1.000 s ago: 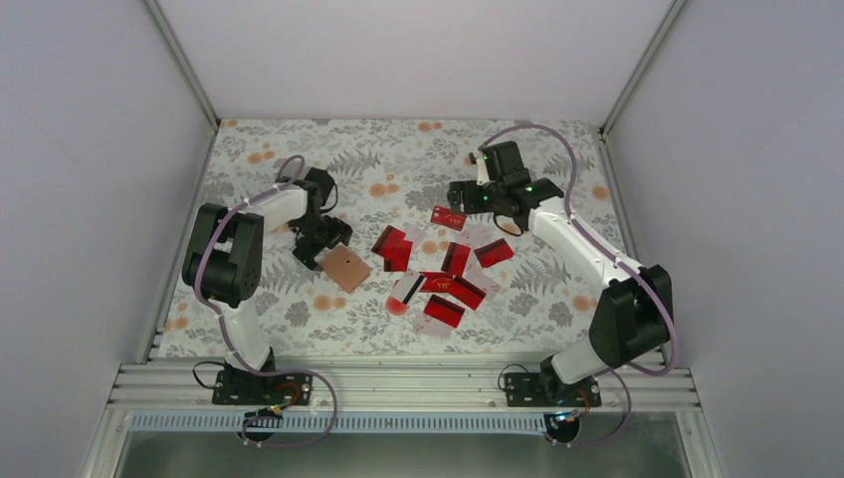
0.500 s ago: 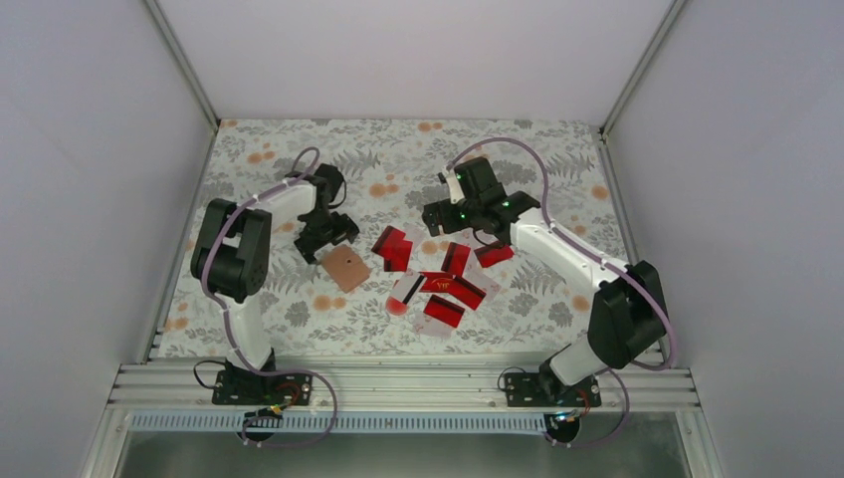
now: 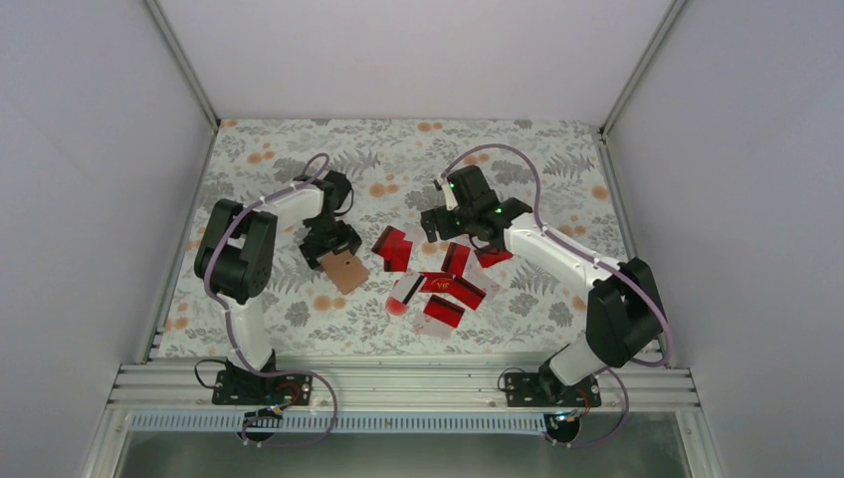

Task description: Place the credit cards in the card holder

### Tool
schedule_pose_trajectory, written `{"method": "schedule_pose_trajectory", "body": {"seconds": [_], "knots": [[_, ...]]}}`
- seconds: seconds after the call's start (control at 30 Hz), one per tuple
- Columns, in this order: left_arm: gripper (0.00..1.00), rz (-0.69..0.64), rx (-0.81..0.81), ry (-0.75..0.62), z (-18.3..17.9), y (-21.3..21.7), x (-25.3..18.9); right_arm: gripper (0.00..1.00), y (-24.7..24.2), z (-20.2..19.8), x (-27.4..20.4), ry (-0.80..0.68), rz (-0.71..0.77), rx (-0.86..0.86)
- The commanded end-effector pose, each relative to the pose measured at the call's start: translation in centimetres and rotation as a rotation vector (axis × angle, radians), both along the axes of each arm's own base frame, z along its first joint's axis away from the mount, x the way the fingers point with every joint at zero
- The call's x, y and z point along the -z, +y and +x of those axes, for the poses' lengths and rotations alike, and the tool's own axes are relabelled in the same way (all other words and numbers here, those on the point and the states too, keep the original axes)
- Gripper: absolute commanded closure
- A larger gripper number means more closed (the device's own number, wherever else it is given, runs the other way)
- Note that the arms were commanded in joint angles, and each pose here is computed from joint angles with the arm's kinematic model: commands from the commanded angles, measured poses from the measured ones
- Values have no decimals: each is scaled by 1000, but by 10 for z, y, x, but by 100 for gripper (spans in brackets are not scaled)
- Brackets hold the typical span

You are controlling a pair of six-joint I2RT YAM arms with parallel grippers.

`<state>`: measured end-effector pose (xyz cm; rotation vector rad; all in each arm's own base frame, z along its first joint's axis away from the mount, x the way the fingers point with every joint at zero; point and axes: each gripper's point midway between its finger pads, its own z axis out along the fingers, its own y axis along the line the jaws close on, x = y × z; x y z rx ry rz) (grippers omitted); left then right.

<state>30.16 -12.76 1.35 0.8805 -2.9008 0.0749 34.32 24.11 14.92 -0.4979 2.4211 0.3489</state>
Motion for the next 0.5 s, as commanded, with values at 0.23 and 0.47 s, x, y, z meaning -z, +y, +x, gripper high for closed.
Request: {"method": "schedule_pose_trajectory", "body": {"seconds": [0.23,0.47], "knots": [[20,-59,2,-49,5,-11,-2,1,37,-16,-5,-26,119,-169],[20,-154,47,-214,25,-27,-46,1,83,-60,5,151,345,-397]]}}
